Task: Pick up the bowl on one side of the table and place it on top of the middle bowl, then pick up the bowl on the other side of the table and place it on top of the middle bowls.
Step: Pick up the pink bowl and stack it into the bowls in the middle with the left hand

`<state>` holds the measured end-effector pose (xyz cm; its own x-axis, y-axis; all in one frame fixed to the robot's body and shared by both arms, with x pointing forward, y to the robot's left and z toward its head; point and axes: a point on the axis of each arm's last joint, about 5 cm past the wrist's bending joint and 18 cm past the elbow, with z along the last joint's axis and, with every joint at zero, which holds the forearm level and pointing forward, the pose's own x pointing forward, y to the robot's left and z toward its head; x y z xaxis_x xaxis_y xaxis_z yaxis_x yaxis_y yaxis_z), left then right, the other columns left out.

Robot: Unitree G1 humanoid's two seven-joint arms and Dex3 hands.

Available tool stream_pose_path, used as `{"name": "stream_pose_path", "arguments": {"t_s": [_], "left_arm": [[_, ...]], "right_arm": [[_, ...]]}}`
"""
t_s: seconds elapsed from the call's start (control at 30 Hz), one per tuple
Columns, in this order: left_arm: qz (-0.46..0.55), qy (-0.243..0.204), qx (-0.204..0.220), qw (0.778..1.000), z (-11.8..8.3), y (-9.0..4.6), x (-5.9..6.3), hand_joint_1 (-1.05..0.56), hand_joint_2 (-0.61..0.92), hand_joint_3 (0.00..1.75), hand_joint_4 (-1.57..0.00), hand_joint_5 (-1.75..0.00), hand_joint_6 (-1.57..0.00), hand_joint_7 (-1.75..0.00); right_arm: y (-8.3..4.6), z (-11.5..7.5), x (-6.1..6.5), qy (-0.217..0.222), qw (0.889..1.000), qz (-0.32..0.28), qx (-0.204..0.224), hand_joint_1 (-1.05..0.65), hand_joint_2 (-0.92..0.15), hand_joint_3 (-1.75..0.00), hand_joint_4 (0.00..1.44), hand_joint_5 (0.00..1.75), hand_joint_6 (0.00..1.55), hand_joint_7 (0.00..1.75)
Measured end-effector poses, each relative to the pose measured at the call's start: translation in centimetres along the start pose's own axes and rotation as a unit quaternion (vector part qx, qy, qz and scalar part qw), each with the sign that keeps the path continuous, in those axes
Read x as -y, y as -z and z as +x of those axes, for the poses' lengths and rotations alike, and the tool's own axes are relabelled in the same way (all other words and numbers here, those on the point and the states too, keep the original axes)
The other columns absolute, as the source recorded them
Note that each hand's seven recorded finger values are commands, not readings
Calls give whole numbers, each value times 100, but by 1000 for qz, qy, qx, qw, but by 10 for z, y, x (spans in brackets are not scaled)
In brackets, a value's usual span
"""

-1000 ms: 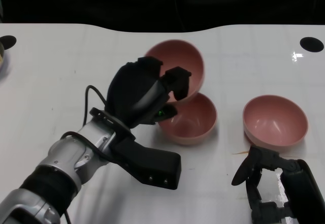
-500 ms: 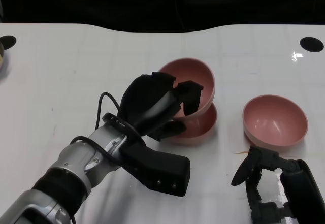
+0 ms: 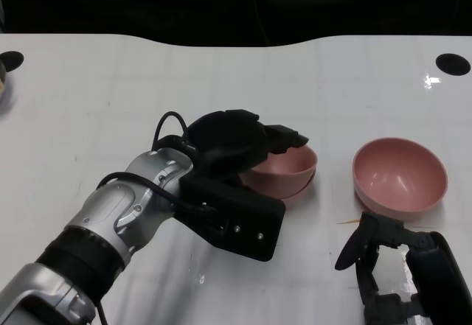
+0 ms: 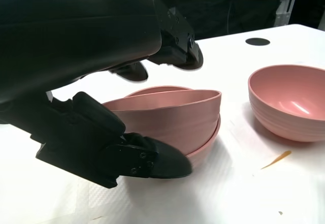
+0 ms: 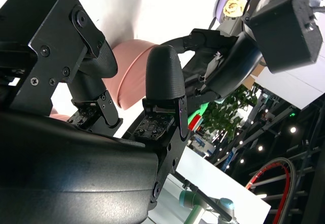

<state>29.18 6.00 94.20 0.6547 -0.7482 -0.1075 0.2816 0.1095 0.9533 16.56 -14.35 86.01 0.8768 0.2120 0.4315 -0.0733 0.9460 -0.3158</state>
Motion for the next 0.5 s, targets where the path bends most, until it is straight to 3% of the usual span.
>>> {"name": "stream_pose_path", "arguments": {"t_s": [0.3,0.5], "left_arm": [[16,0,-10,1000,-4,0,-2,-94,92,45,0,-1,-5,-1],[17,-2,-27,999,-14,-1,16,-83,92,37,0,0,0,0]], "right_arm": [[0,0,-1,-1,1000,1,0,18,-13,-169,88,172,84,137],[0,0,-1,-1,1000,1,0,18,-12,-169,88,173,83,137]]}}
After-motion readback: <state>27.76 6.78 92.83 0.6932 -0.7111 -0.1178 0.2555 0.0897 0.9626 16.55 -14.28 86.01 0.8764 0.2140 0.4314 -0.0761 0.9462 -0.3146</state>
